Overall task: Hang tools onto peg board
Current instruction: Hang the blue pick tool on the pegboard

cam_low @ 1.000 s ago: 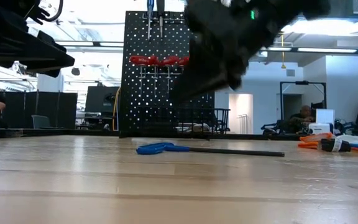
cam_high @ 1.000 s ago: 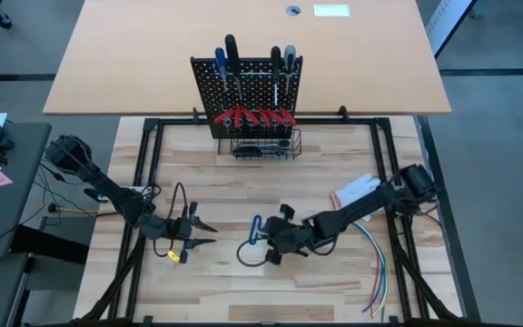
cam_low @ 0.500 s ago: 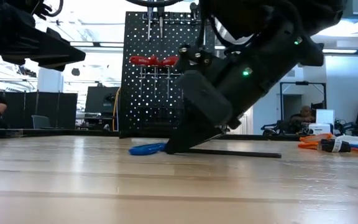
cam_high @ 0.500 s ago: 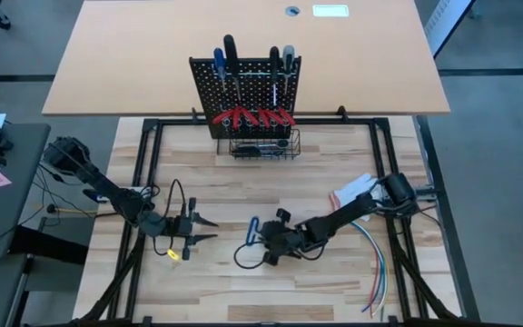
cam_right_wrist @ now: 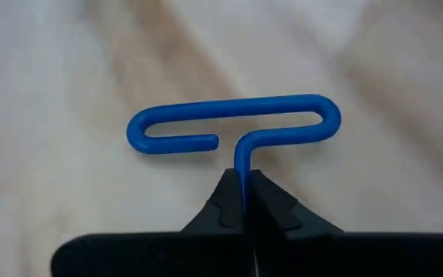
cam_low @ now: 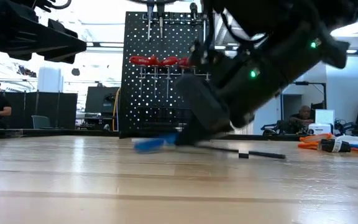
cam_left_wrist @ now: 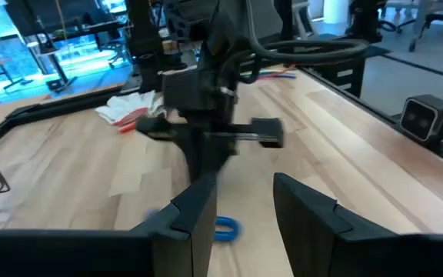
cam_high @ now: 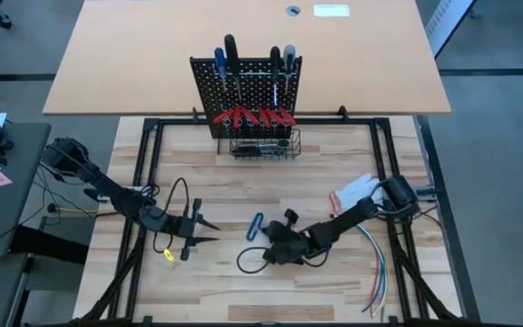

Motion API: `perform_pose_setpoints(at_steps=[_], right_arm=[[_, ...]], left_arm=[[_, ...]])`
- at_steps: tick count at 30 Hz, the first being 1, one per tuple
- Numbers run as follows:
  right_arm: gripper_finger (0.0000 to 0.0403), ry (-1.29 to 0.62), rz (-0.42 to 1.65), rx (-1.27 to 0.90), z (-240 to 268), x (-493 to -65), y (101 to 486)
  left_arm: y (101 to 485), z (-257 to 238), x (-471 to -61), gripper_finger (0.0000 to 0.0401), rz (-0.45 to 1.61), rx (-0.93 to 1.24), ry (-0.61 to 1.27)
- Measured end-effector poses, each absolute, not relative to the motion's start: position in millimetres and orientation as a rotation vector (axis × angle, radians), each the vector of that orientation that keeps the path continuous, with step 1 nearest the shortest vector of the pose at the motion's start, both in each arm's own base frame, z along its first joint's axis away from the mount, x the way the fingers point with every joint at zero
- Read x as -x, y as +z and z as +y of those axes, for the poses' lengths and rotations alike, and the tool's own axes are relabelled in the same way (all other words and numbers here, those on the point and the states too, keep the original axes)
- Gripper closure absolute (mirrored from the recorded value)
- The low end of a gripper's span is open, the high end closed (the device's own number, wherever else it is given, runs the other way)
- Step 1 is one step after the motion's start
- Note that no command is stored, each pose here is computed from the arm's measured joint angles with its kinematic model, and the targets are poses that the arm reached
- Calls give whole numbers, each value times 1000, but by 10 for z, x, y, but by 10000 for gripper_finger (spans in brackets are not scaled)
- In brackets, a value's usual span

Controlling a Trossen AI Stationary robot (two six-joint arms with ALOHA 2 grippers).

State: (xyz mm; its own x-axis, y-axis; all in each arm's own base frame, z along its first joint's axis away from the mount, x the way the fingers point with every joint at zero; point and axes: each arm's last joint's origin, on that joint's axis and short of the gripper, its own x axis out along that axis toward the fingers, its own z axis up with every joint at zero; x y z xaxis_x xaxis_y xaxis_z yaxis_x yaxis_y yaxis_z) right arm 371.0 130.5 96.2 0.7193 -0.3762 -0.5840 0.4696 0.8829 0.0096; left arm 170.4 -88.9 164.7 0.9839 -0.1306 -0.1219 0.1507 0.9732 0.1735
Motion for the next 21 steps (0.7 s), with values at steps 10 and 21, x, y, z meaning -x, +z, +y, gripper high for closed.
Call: perform_pose_setpoints(at_steps=[10,21], right_arm=[[401,-565,123,-111,1548,-3797,1580],[401,-482,-253,5,1442,-3834,2138]], left_arm=[[1652,-901,-1703,279,104,-174,-185],[1712,-989,-1785,279,-88,-146,-224]])
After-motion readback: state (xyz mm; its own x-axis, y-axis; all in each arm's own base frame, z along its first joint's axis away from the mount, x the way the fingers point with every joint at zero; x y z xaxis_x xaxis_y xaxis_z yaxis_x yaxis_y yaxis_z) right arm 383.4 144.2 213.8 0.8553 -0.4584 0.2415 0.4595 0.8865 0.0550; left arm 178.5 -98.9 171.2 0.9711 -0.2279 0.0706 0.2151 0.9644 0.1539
